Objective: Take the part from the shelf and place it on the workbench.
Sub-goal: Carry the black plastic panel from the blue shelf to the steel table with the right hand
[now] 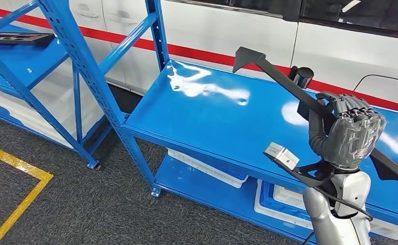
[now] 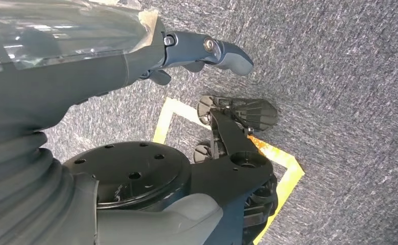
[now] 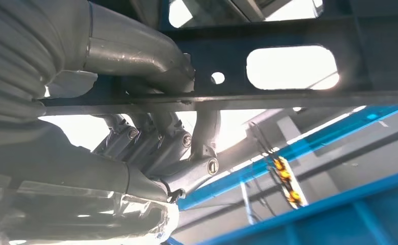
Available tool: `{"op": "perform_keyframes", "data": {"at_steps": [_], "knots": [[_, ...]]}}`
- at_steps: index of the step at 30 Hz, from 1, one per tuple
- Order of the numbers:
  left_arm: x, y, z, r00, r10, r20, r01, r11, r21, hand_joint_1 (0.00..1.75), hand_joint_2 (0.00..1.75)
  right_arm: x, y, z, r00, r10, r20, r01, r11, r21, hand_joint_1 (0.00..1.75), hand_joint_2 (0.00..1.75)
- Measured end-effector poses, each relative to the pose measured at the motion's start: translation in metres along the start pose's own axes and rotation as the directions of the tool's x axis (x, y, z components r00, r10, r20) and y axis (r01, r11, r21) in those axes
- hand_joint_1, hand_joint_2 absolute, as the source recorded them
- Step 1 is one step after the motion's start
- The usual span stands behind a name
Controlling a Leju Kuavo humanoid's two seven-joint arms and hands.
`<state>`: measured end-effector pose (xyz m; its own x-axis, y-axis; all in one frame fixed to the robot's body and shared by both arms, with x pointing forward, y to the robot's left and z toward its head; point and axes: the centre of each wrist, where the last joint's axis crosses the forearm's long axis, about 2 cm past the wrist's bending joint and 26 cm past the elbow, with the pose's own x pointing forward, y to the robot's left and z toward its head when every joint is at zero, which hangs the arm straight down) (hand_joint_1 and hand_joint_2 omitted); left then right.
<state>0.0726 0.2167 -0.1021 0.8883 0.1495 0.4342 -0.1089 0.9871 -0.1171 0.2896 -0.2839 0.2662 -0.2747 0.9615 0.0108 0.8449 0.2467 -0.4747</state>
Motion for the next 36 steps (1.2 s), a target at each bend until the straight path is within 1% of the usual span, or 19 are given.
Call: {"op": "perform_keyframes", "data": {"at_steps": [11,23,36], "knots": [[-0.003,0.001,0.001,1.000,-0.013,0.003,0.013,1.000,0.018,0.00,1.75,0.011,0.006,0.008,0.997,-0.077,0.014,0.077,0.997,0.021,1.75,1.75],[-0.004,-0.002,0.001,1.000,-0.024,-0.001,0.024,1.000,0.013,0.00,1.75,0.015,0.008,0.014,0.996,-0.086,0.017,0.085,0.995,0.042,1.75,1.75],[-0.005,-0.003,0.002,1.000,-0.024,-0.002,0.024,1.000,0.011,0.00,1.75,0.015,0.008,0.013,0.996,-0.087,0.018,0.086,0.995,0.041,1.75,1.75]]}}
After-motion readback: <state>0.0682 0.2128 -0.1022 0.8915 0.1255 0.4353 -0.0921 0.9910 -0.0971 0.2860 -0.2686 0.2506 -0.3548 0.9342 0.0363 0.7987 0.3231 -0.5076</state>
